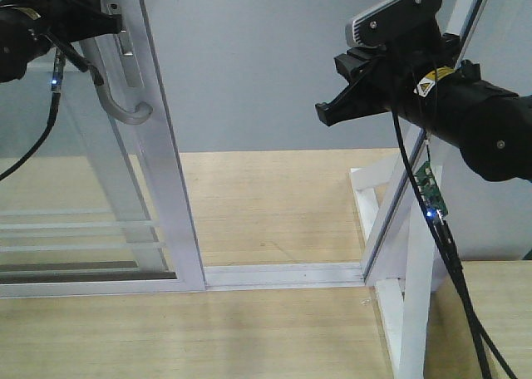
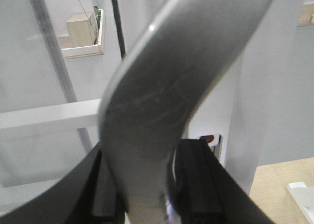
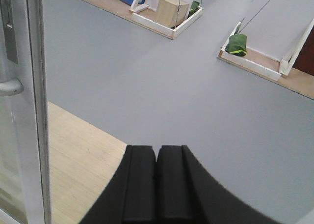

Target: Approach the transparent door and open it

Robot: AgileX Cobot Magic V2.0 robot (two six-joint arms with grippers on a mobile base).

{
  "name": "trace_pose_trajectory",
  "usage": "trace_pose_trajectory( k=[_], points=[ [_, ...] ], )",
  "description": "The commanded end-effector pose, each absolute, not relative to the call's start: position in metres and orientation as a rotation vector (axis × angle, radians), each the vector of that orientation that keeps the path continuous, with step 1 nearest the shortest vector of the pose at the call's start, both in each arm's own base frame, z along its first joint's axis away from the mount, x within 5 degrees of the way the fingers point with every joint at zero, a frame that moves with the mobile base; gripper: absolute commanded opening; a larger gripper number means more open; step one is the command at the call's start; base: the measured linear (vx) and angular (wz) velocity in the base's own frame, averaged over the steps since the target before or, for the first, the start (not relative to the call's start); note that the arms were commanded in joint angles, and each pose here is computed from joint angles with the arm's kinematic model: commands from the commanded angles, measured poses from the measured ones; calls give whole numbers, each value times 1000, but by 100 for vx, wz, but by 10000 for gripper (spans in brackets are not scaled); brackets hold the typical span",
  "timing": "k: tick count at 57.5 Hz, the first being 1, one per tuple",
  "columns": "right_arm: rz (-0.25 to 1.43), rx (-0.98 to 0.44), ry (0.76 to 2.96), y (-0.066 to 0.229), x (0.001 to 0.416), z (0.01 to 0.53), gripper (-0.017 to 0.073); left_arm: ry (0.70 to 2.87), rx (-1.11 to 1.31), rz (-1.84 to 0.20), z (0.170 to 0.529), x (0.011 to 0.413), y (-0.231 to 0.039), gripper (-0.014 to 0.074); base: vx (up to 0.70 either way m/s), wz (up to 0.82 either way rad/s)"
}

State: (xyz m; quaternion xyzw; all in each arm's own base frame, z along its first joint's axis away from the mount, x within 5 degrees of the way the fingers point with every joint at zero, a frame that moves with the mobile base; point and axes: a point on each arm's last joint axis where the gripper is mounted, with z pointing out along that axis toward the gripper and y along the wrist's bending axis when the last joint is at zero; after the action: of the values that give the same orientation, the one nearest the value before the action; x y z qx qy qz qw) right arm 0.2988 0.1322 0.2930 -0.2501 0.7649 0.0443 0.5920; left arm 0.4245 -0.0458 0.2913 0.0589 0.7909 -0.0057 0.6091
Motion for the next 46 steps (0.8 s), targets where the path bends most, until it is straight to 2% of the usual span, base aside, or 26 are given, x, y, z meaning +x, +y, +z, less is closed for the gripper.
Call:
trace_pose_trajectory(
  k=[1,20,36,46],
  points=[
    [86,-534,1649,128,297,321,-8,1637,120,38,346,413,-34,-1,0,0],
    [90,-529,1651,128,297,321,-8,1662,12,70,355,406,4,0,0,0],
    [93,-527,1654,128,297,321,-8,1731,19,63,350,404,7,0,0,0],
    [104,-535,1692,128,297,317,-8,1807,55,58,348,384,5,0,0,0]
  ],
)
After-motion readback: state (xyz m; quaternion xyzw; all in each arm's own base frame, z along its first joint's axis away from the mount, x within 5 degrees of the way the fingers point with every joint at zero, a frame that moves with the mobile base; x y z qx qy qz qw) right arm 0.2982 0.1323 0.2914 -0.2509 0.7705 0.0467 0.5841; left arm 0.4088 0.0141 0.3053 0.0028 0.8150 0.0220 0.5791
